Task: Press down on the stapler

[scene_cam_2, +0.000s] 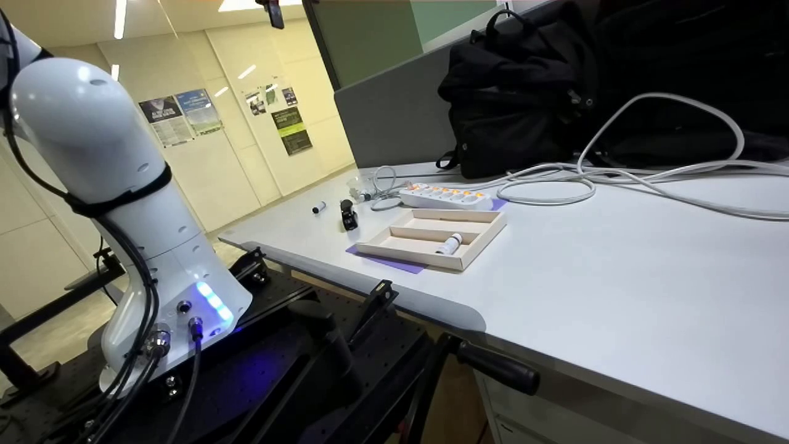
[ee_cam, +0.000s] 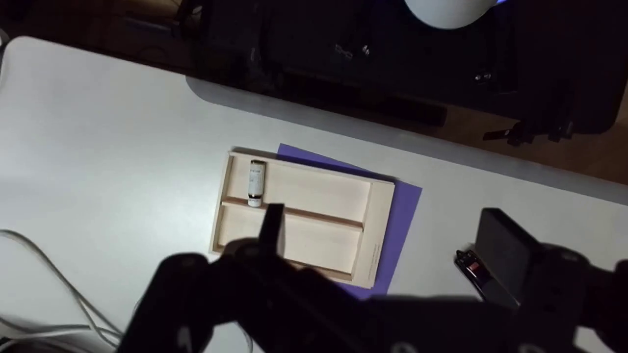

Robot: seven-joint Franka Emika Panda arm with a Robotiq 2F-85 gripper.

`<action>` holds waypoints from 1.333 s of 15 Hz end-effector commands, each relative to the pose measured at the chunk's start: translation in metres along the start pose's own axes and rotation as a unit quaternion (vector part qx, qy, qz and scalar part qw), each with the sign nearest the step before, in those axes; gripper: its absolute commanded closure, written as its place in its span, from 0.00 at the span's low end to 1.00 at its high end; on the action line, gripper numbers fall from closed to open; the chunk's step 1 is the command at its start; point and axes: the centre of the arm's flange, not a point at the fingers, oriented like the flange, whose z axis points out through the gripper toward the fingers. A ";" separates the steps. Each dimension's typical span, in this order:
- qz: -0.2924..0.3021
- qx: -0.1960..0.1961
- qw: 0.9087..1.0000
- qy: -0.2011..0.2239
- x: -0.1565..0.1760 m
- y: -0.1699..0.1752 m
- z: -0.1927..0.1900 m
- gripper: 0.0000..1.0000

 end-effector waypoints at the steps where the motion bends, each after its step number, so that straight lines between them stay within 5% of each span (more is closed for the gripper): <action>1: -0.059 -0.017 0.997 0.046 0.046 -0.034 0.026 0.00; 6: -0.160 -0.024 0.983 0.086 0.125 -0.137 0.074 0.00; 9: -0.215 -0.067 0.969 0.101 0.165 -0.203 0.111 0.00; 10: -0.202 -0.084 0.972 0.087 0.180 -0.222 0.124 0.00; 11: -0.214 -0.060 0.970 0.099 0.150 -0.200 0.108 0.00; 14: -0.221 -0.073 0.969 0.084 0.168 -0.228 0.137 0.00; 20: -0.222 -0.081 0.967 0.101 0.177 -0.225 0.135 0.00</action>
